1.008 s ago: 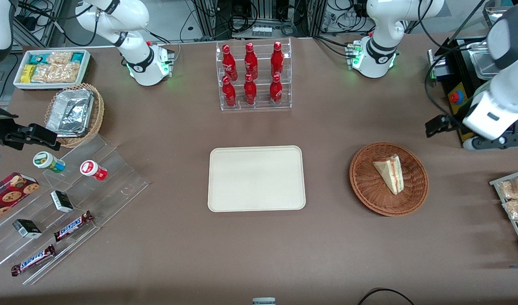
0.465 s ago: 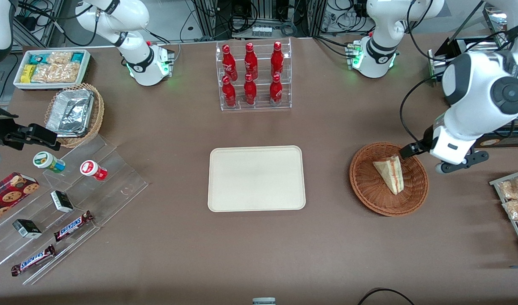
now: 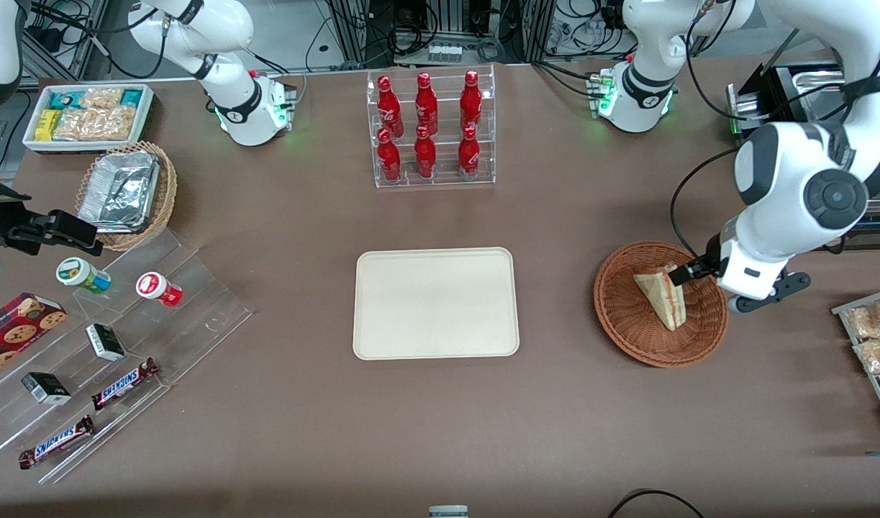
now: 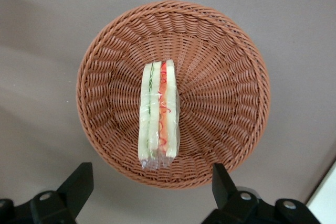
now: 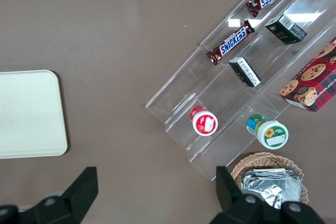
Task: Place sandwich from basket to tray
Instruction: 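Lower the left gripper around the sandwich and close on it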
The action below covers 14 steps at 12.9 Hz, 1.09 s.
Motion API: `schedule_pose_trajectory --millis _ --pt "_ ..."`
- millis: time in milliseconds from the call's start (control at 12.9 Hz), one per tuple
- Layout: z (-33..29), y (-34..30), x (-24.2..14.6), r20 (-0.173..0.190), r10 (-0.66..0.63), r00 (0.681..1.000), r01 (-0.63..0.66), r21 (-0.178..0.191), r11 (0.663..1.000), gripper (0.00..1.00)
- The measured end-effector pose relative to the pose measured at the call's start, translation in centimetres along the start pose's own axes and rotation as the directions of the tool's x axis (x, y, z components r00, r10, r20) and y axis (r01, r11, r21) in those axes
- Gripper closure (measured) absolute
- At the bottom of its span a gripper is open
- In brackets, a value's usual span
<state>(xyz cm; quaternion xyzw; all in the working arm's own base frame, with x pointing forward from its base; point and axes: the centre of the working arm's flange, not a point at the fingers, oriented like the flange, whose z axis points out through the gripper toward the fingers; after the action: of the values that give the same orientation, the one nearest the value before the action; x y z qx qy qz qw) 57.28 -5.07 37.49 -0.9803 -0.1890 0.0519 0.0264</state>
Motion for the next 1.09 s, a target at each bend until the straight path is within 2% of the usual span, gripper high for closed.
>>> schedule_pose_trajectory --millis 155,620,853,1085 --pt "2.0 0.2 0.4 -0.002 -0.007 1.0 0.007 -0.001 1.0 0.0" --pt "7.9 -0.3 -1.1 -0.05 -0.005 0.999 0.004 -0.03 1.0 0.0" --pt "9.0 -0.5 -1.6 -0.057 -0.005 0.998 0.003 -0.035 0.999 0.0" --pt "10.3 -0.8 -2.1 -0.083 -0.008 0.996 0.004 -0.05 0.999 0.0"
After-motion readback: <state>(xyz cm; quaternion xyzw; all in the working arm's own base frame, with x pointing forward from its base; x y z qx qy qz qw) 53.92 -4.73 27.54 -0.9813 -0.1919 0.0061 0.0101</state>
